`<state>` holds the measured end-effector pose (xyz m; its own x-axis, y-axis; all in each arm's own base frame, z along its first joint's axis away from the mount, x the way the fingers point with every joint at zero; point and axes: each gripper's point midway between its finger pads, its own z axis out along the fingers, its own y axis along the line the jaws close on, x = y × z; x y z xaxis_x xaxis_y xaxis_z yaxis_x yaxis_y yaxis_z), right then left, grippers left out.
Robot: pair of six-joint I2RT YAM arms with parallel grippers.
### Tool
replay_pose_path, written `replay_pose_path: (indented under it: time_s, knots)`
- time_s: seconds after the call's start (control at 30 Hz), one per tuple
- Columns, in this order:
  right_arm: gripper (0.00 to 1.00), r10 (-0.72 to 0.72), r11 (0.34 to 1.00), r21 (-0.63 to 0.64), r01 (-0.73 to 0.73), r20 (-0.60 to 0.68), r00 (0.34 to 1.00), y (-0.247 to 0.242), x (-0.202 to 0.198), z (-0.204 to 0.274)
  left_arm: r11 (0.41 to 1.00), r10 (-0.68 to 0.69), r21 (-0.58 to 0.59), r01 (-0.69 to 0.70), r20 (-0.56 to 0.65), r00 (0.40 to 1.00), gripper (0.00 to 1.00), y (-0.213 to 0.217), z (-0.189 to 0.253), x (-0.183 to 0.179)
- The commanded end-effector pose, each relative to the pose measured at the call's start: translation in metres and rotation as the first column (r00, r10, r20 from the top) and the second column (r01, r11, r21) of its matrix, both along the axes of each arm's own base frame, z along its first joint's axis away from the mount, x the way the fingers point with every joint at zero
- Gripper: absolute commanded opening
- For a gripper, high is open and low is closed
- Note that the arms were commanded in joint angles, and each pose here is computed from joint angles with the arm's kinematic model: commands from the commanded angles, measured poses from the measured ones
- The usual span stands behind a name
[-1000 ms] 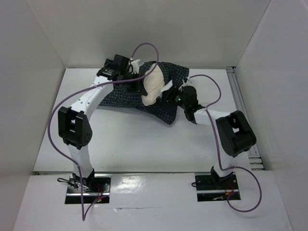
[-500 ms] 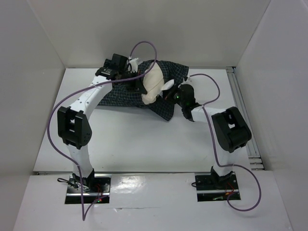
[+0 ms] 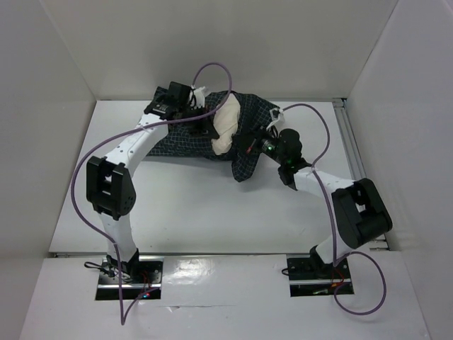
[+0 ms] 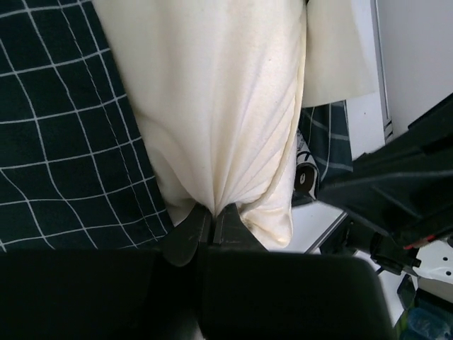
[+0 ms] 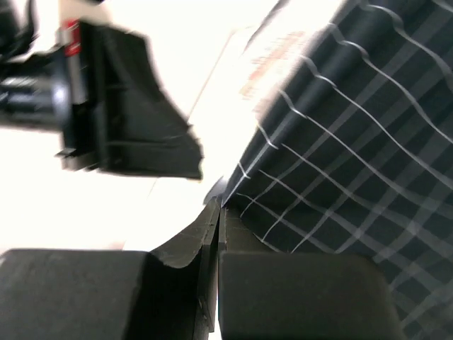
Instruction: Put the pillow into the pillowcase
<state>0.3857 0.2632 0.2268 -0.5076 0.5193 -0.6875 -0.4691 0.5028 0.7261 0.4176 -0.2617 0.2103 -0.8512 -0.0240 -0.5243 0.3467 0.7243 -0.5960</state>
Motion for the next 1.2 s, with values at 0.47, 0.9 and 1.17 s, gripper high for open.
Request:
replay_pose_path:
  time_s: [0.47, 0.9, 1.17]
  knots:
    - [0.0, 0.555, 0.762, 0.158, -0.628, 0.34, 0.759, 0.1, -0.118, 0.095, 0.999, 0.04, -0.009, -0.041, -0.084, 0.996, 0.0, -0.035, -0.084, 0.027]
    - [0.02, 0.129, 0.926, -0.353, -0.137, -0.044, 0.991, -0.004, -0.077, -0.033, 0.988, -0.002, -0.155, -0.005, -0.045, 0.999, 0.14, -0.014, -0.007, 0.013]
    - [0.51, -0.173, 0.837, -0.545, 0.045, -0.185, 0.967, -0.059, -0.049, -0.057, 0.934, -0.124, -0.339, 0.115, -0.005, 0.992, 0.49, -0.009, 0.058, 0.003]
